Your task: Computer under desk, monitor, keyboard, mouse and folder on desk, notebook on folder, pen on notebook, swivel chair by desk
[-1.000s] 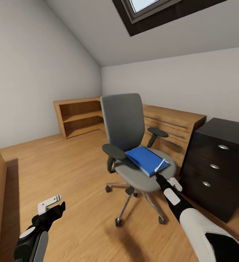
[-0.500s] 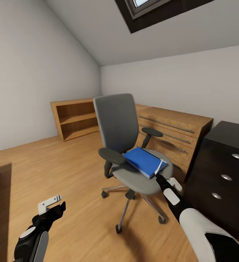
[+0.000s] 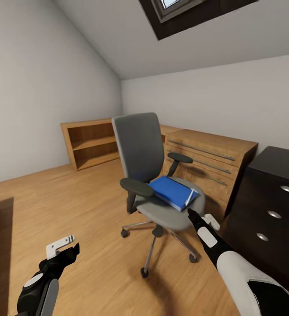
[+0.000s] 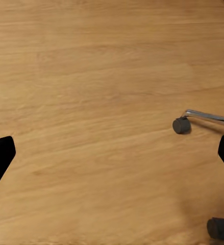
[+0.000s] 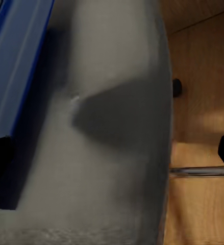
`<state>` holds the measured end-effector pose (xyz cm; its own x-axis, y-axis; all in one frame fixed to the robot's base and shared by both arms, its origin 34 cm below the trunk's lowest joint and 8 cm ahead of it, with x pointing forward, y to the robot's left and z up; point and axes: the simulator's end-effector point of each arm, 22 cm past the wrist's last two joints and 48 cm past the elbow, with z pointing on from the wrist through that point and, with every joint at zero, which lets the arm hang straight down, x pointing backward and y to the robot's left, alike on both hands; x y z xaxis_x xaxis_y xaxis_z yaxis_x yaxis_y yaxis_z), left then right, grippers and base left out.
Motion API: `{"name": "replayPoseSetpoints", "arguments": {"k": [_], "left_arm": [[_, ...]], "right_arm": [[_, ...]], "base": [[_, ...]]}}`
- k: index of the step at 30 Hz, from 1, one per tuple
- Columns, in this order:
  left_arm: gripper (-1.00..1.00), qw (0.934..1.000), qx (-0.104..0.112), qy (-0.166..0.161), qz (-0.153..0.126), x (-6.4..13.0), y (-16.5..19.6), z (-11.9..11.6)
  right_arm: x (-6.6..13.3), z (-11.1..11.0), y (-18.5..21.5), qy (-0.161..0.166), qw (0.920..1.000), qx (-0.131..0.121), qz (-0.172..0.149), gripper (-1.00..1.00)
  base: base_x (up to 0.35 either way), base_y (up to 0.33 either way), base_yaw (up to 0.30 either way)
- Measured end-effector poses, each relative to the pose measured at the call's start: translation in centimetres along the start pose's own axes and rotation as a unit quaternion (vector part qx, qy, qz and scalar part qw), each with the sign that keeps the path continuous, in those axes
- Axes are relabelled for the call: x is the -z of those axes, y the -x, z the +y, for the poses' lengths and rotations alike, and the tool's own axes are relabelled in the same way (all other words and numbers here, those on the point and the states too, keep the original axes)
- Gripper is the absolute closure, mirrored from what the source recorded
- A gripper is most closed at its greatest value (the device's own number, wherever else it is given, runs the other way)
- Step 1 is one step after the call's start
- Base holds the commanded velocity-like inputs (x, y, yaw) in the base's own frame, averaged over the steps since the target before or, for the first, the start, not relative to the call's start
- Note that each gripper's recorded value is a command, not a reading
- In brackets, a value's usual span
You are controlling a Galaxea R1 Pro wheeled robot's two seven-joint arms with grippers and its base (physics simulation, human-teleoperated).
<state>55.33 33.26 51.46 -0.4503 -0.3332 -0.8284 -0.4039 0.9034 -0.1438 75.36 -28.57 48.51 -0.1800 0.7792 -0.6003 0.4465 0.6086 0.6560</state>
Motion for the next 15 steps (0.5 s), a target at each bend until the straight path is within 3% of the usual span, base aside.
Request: {"name": "replayPoseSetpoints", "arguments": {"k": [5, 15], "left_arm": [[-1.0, 1.0, -0.001, 0.001, -0.001, 0.0, 0.0, 0.1], [-1.0, 1.0, -0.001, 0.001, -0.002, 0.0, 0.1, 0.1]], "right_arm": [[0.0, 0.1, -0.2, 0.0, 1.0, -0.002, 0.002, -1.0], [0.7, 2.7, -4.1, 0.015, 0.9995, -0.009, 0.027, -1.0]], "base": [[-0.325, 0.0, 0.0], [-0.01, 0.0, 0.0]]}}
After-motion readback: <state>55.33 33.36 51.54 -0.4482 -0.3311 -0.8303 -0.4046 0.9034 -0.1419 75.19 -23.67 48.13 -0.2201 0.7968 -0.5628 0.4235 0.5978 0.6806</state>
